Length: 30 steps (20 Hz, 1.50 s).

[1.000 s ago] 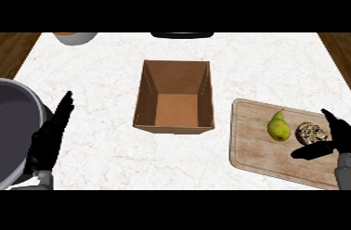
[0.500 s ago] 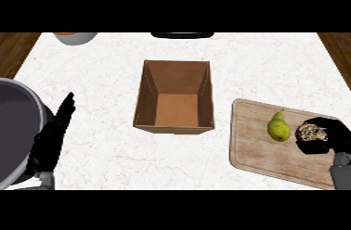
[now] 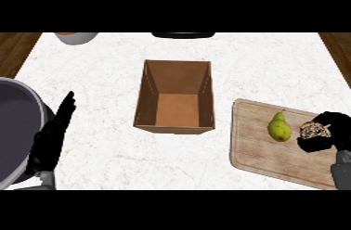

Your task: Pick the cupcake from the cutting board and place it in the cardboard box

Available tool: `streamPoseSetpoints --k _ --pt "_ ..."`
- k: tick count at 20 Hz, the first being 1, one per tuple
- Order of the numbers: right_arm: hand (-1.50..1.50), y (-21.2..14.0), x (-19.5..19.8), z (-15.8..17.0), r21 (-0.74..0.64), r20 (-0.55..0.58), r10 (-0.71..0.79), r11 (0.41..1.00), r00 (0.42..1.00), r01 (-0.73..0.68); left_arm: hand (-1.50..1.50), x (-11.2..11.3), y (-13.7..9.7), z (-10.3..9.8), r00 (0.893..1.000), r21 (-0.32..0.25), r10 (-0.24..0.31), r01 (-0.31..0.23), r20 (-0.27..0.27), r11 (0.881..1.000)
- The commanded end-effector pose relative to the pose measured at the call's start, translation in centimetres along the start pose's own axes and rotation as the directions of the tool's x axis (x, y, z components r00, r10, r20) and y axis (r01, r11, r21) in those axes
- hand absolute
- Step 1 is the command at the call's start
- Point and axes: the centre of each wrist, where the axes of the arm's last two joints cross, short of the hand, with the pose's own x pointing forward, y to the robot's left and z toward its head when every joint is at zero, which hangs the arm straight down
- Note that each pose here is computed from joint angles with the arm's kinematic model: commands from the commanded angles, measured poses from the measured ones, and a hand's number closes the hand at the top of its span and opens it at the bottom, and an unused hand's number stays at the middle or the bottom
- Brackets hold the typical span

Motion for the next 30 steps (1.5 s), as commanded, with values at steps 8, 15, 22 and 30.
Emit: streamPoseSetpoints --k 8,15,22,30 --pt "1.5 -4.2 10.4 1.7 -0.134 0.872 0.267 0.936 0.41 -0.327 0.0 1.7 -2.2 -1.0 0.997 -0.111 0.025 -0.016 0.079 0.994" --pt "1.5 -10.1 11.0 -3.3 -0.105 0.975 0.142 0.972 0.17 -0.21 0.0 1.2 -1.4 -1.1 0.997 -0.066 0.004 0.001 0.077 0.998" --pt "1.5 -13.0 15.9 -3.4 0.265 0.95 -0.276 0.96 -0.146 -0.091 0.0 0.4 -1.6 -1.5 0.999 -0.041 -0.001 0.003 0.04 0.999" --pt "1.5 -14.4 20.1 -1.8 0.377 0.877 -0.405 0.914 -0.259 -0.152 0.0 0.2 -0.3 0.0 1.0 -0.023 0.005 -0.005 0.006 1.0"
